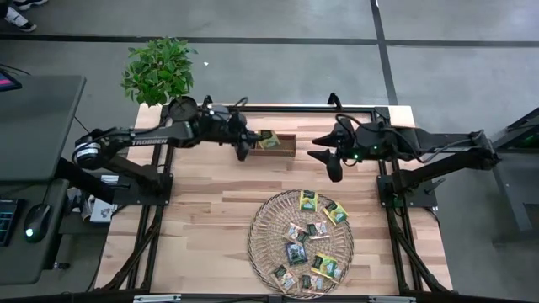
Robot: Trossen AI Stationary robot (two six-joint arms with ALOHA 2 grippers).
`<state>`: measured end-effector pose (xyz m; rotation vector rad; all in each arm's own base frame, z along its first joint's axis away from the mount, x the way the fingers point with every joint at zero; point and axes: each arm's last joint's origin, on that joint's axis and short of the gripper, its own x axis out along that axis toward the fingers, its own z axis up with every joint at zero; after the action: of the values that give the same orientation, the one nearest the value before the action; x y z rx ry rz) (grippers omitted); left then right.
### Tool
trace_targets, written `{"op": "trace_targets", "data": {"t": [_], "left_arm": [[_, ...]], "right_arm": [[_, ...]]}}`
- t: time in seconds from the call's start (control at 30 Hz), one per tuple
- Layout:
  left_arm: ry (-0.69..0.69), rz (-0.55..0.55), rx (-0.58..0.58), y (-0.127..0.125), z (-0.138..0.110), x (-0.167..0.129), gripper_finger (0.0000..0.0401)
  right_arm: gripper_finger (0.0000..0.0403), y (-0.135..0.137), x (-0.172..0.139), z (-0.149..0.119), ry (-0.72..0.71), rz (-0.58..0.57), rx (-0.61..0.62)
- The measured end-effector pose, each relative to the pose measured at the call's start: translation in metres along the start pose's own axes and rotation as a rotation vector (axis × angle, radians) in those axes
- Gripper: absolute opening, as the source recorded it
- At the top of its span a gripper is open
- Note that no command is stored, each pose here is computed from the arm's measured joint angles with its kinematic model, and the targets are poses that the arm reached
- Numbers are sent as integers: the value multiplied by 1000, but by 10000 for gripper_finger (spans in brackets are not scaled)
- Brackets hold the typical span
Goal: Pick & Place Tea
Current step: Put the yellow tea bag in the middle section of the wooden organizer
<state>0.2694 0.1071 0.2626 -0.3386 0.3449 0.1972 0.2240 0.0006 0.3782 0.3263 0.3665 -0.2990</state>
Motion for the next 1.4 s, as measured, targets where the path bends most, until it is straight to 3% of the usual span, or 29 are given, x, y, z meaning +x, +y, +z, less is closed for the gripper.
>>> {"op": "trace_targets", "data": {"t": [0.2, 0.33, 0.53, 0.67, 1.0, 1.4], "left_arm": [[62, 52, -27, 35, -5, 3, 0], [138, 62, 14, 46, -2, 14, 0], [294, 57, 119, 53, 10, 39, 0], [375, 113, 148, 60, 15, 55, 0], [458, 139, 172, 70, 10, 73, 0], [481, 190, 178, 72, 8, 74, 0]], "right_arm": [[200, 0, 1, -1, 11, -2, -3], [200, 0, 1, -1, 9, -6, -5], [200, 0, 1, -1, 9, -7, -5], [200, 0, 1, -1, 10, -7, -2], [200, 0, 1, -2, 15, -7, 11], [200, -1, 1, -2, 17, -11, 10]]}}
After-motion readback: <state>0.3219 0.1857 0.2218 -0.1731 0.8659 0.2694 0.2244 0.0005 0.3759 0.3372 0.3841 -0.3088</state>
